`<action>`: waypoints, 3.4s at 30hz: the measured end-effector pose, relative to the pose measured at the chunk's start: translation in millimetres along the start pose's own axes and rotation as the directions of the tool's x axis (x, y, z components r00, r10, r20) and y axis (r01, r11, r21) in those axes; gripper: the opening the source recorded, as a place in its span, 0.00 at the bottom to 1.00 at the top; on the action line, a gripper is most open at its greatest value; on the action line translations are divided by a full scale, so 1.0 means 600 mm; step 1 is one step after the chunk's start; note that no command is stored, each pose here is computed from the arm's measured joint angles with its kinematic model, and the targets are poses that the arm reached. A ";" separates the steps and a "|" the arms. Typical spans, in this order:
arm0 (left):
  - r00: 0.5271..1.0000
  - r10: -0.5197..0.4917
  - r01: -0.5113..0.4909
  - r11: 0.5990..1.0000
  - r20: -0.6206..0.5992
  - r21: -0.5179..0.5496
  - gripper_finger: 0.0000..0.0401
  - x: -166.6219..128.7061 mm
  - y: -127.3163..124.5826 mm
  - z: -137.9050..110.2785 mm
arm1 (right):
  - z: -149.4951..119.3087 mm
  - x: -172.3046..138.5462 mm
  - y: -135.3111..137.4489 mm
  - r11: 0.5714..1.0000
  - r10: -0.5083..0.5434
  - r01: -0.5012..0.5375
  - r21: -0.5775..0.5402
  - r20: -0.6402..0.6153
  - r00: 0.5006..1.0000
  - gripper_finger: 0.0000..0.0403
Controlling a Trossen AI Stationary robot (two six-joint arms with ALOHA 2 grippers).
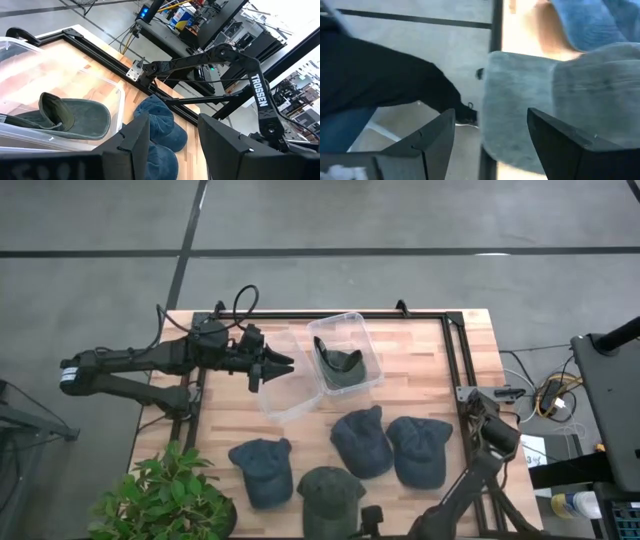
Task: Pick & Place hat
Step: Put the dark green cap into the right transparent bin
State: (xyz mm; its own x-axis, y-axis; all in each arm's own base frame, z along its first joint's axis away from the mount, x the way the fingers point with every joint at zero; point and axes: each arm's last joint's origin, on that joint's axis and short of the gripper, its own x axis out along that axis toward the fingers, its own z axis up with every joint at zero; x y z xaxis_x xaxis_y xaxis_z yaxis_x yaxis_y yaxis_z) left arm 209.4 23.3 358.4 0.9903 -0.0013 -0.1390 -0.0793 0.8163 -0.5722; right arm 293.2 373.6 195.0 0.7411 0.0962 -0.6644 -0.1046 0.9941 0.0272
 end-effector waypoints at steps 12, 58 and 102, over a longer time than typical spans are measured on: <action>1.000 0.017 -0.017 1.000 0.011 -0.005 0.40 0.000 0.001 0.000 | -0.071 0.041 0.020 0.991 -0.066 0.072 -0.110 0.059 0.996 0.60; 1.000 0.016 -0.016 1.000 0.021 0.002 0.40 0.001 0.000 0.002 | -0.057 0.101 -0.007 0.760 -0.566 0.571 -0.310 0.116 0.816 0.11; 0.770 -0.522 0.307 0.807 0.366 0.505 0.40 -0.091 -0.083 0.074 | 0.267 -0.381 -0.311 0.543 -0.826 0.761 0.356 0.393 0.405 0.03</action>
State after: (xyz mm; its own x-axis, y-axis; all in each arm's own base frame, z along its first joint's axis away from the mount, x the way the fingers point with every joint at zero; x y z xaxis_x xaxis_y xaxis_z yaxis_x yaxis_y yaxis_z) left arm 164.3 8.6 430.5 0.8458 -0.2157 0.4880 0.2977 0.9498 -0.0960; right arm 249.2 173.9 461.5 0.6471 -0.7624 0.0020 0.7432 0.6301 -0.2249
